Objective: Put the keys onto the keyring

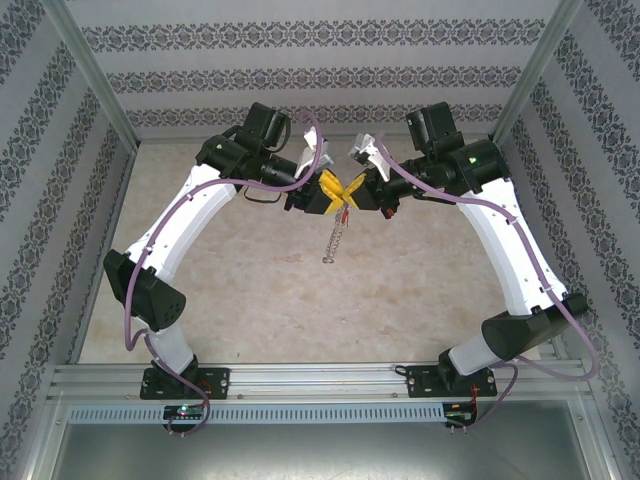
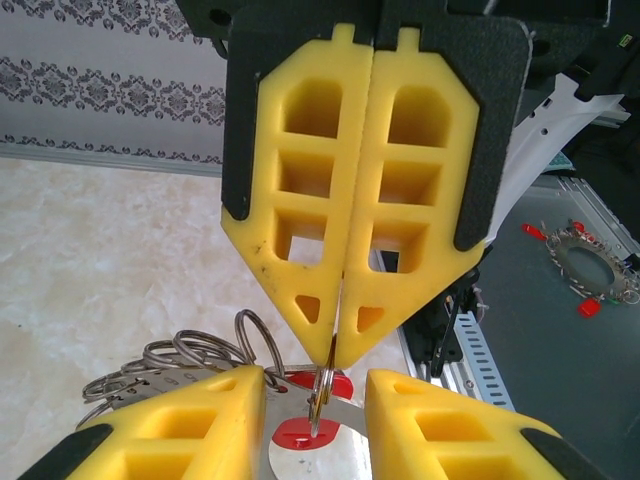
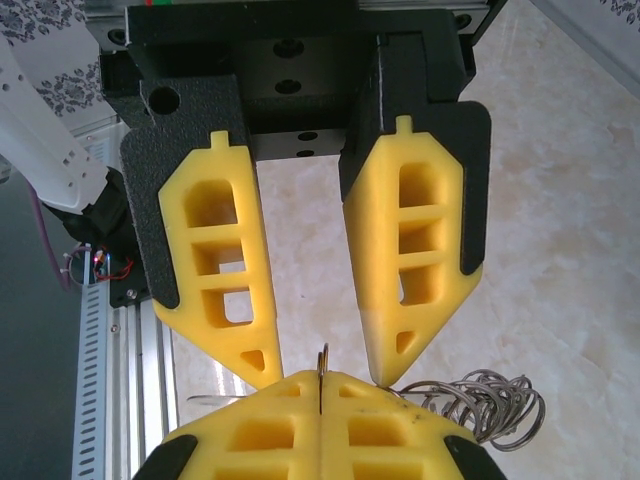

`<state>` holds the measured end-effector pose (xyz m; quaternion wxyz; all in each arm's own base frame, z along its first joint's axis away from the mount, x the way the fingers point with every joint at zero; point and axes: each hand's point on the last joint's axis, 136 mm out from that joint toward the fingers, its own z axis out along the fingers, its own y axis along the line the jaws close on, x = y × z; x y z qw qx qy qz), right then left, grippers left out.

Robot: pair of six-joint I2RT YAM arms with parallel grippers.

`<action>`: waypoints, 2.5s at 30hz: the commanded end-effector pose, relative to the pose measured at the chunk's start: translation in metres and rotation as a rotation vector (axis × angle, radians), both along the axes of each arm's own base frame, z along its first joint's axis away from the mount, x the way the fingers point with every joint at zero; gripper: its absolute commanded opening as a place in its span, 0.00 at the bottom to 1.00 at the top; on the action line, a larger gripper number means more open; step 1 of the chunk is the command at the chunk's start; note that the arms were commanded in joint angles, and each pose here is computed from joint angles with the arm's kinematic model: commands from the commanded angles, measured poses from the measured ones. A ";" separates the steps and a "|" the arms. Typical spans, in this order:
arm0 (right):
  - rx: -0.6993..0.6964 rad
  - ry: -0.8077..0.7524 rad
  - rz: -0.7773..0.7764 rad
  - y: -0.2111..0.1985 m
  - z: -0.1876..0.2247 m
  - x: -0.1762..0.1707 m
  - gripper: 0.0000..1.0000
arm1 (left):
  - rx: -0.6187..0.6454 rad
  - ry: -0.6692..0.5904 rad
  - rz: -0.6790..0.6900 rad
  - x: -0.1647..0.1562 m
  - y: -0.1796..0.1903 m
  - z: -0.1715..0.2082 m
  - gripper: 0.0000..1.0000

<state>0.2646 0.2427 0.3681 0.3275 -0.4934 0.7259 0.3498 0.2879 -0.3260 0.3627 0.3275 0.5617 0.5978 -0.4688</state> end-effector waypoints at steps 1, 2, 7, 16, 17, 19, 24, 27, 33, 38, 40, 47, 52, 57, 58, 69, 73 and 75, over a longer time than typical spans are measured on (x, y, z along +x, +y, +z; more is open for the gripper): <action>0.027 -0.008 0.056 0.008 0.005 -0.008 0.00 | -0.046 -0.060 -0.026 -0.006 -0.003 0.021 0.32; 0.026 -0.008 0.054 0.008 0.004 -0.007 0.00 | -0.048 -0.060 -0.027 -0.007 -0.003 0.021 0.32; 0.025 -0.008 0.059 0.008 0.004 -0.008 0.00 | -0.052 -0.058 -0.030 -0.006 -0.004 0.021 0.21; 0.027 -0.017 0.052 0.009 0.006 -0.006 0.00 | -0.058 -0.044 -0.051 -0.010 -0.004 0.019 0.02; 0.029 -0.020 0.049 0.009 0.007 -0.006 0.00 | -0.061 -0.040 -0.056 -0.010 -0.004 0.020 0.01; 0.033 -0.026 0.046 0.009 0.008 -0.005 0.00 | -0.068 -0.035 -0.065 -0.012 -0.005 0.020 0.00; 0.093 -0.052 -0.074 0.001 0.023 0.015 0.37 | -0.089 -0.054 -0.028 -0.004 -0.007 0.024 0.00; 0.182 -0.051 -0.171 -0.015 0.036 0.024 0.46 | -0.108 -0.084 0.003 0.000 -0.007 0.027 0.00; 0.332 -0.045 -0.359 -0.044 0.034 0.031 0.50 | -0.132 -0.106 0.028 0.003 -0.008 0.034 0.00; 0.393 -0.027 -0.402 -0.047 0.006 0.021 0.50 | -0.141 -0.117 0.042 0.005 -0.008 0.036 0.00; 0.422 -0.030 -0.377 -0.044 -0.004 0.012 0.50 | -0.145 -0.116 0.040 0.005 -0.008 0.037 0.00; 0.419 0.000 -0.308 -0.025 -0.032 -0.001 0.51 | -0.157 -0.119 0.031 0.001 -0.007 0.042 0.00; 0.414 -0.007 -0.285 -0.013 -0.037 -0.001 0.51 | -0.161 -0.117 0.027 -0.001 -0.006 0.044 0.00; 0.431 -0.023 -0.284 -0.009 -0.031 0.004 0.51 | -0.165 -0.113 0.023 -0.003 -0.006 0.045 0.00; 0.433 -0.027 -0.288 -0.008 -0.030 0.007 0.51 | -0.166 -0.113 0.021 -0.003 -0.006 0.045 0.00; 0.424 -0.068 -0.348 -0.008 -0.026 0.024 0.17 | -0.171 -0.110 0.031 -0.002 -0.006 0.044 0.00; 0.401 -0.071 -0.366 -0.014 -0.029 0.018 0.08 | -0.171 -0.114 0.046 0.001 -0.007 0.044 0.00; 0.388 -0.066 -0.372 -0.016 -0.031 0.015 0.06 | -0.170 -0.116 0.052 0.002 -0.007 0.044 0.00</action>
